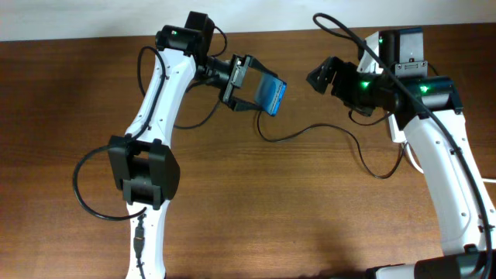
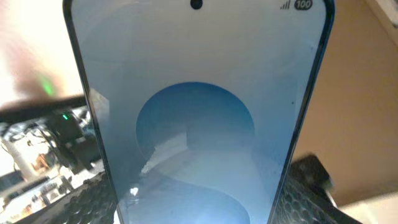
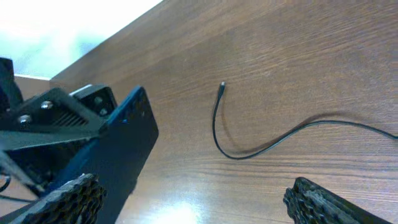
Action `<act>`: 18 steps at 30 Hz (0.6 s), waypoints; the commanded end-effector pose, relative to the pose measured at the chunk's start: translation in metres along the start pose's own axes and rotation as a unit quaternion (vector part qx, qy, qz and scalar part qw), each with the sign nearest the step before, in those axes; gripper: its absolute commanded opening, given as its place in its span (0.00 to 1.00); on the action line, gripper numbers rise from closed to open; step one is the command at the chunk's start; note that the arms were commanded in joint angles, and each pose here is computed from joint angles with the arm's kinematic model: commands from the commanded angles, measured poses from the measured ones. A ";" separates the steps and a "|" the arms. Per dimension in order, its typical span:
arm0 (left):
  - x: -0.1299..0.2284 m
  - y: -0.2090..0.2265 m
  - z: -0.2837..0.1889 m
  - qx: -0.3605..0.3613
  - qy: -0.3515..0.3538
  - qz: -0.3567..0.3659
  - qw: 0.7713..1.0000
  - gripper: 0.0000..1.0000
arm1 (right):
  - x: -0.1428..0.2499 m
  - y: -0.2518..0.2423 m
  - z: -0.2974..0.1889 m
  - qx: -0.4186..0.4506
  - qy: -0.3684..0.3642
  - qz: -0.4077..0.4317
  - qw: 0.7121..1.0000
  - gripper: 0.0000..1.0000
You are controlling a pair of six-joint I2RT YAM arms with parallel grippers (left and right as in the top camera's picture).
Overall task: Plug charger to phone and switch on socket
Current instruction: 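Raise the phone upright and bring it toward the right gripper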
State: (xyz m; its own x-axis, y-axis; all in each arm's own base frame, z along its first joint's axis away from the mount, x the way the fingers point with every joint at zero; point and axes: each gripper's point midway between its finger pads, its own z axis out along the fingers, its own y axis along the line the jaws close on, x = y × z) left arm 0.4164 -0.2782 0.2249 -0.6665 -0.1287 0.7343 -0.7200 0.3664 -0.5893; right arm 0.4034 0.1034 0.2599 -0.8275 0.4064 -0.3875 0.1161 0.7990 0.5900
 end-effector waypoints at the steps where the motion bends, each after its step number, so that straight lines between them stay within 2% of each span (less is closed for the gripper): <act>1: 0.028 -0.019 -0.009 0.042 0.057 0.012 0.997 0.00 | -0.006 0.001 -0.002 0.006 -0.013 0.002 1.000 0.98; 4: 0.024 -0.018 -0.009 0.037 0.047 0.014 0.998 0.00 | -0.006 0.002 -0.002 0.004 -0.014 0.001 1.000 0.98; 6: -0.005 -0.007 -0.013 0.005 -0.032 0.017 0.999 0.00 | -0.005 0.009 0.000 -0.005 -0.014 -0.007 1.000 0.99; 10: -0.044 0.010 -0.028 -0.032 -0.142 -0.068 0.987 0.00 | 0.006 0.046 0.018 -0.040 -0.009 -0.050 0.998 0.99; 12: -0.052 0.015 -0.031 -0.039 -0.170 -0.094 0.980 0.00 | 0.012 0.054 0.031 -0.046 0.002 -0.021 0.999 0.97; 14: -0.054 0.016 -0.031 -0.040 -0.175 -0.102 0.979 0.00 | 0.018 0.054 0.045 -0.043 0.017 0.003 0.999 0.94; 18: -0.053 0.016 -0.031 -0.040 -0.174 -0.102 0.979 0.00 | 0.038 0.069 0.078 -0.072 0.065 -0.006 0.995 0.88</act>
State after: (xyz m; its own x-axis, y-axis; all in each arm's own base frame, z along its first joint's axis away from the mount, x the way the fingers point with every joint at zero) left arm 0.4444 -0.2363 0.1742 -0.5433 -0.5060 0.6699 -0.8372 0.3867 -0.3869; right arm 0.4235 0.1834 0.2361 -0.8677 0.3613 -0.3414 0.0579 0.7556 0.6525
